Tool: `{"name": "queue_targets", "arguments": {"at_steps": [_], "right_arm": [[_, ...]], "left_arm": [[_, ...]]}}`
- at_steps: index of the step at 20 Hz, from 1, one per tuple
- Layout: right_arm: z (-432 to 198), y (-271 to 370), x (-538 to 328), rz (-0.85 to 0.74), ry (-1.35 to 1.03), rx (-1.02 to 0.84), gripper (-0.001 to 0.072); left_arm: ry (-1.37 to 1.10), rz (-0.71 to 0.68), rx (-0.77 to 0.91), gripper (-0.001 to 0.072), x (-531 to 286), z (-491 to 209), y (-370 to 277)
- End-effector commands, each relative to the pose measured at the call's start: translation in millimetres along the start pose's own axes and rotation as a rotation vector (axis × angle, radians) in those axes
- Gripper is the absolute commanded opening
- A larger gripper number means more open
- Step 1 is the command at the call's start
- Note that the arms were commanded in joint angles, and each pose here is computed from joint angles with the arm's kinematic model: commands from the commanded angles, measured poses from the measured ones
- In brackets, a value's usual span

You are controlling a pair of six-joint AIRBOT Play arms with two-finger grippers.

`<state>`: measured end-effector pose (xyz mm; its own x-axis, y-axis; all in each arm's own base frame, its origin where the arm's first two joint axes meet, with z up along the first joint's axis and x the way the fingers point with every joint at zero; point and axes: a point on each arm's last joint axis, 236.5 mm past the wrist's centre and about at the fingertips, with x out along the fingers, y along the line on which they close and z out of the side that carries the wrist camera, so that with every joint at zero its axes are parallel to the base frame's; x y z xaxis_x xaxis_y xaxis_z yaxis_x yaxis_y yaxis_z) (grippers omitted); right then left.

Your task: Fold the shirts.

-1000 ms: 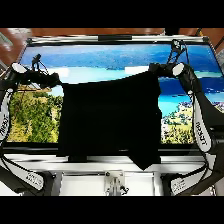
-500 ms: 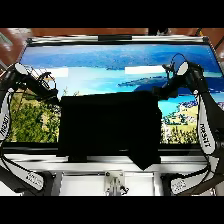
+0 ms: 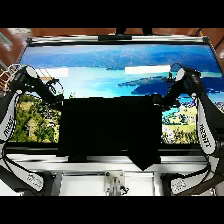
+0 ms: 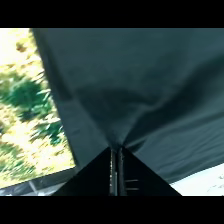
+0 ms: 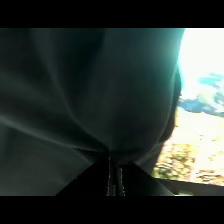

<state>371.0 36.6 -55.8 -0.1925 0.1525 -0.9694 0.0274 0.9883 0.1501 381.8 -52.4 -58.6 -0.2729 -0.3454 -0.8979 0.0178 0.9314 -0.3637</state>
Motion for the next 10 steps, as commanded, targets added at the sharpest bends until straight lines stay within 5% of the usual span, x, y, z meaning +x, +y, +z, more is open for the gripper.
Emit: {"name": "queue_targets", "arguments": {"at_steps": [1, 3, 4, 5, 6, 7, 10], "right_arm": [[-2.8, -18.8, 3.0, -0.077, 0.011, 0.011, 0.0070], [0.3, -12.7, 3.3, -0.053, -0.002, 0.011, 0.0124], [1.0, -6.2, 3.3, -0.025, -0.005, 0.011, 0.0327], [0.1, 2.2, 2.1, 0.010, -0.005, -0.011, 0.0475], [-1.6, 5.9, -2.3, 0.024, -0.010, -0.026, 0.0475], [-2.5, 5.8, -9.1, 0.020, -0.027, -0.032, 0.0475], [-11.3, -4.3, -45.0, 0.025, -0.100, -0.019, 0.0516]], "left_arm": [[0.035, 0.048, -0.017, 0.0032, 3.8, -7.8, 10.6], [0.007, 0.050, -0.053, 0.0034, 5.9, -1.1, 11.6], [-0.008, 0.046, -0.070, 0.0069, 5.8, 2.3, 10.8], [-0.013, 0.038, -0.079, 0.0291, 5.1, 3.0, 9.5], [-0.012, 0.038, -0.095, 0.0564, 2.6, 1.4, 8.6], [-0.011, 0.036, -0.097, 0.0653, -2.4, -1.0, 7.6], [-0.050, 0.031, -0.101, 0.0650, -30.4, -11.2, 2.0]]}}
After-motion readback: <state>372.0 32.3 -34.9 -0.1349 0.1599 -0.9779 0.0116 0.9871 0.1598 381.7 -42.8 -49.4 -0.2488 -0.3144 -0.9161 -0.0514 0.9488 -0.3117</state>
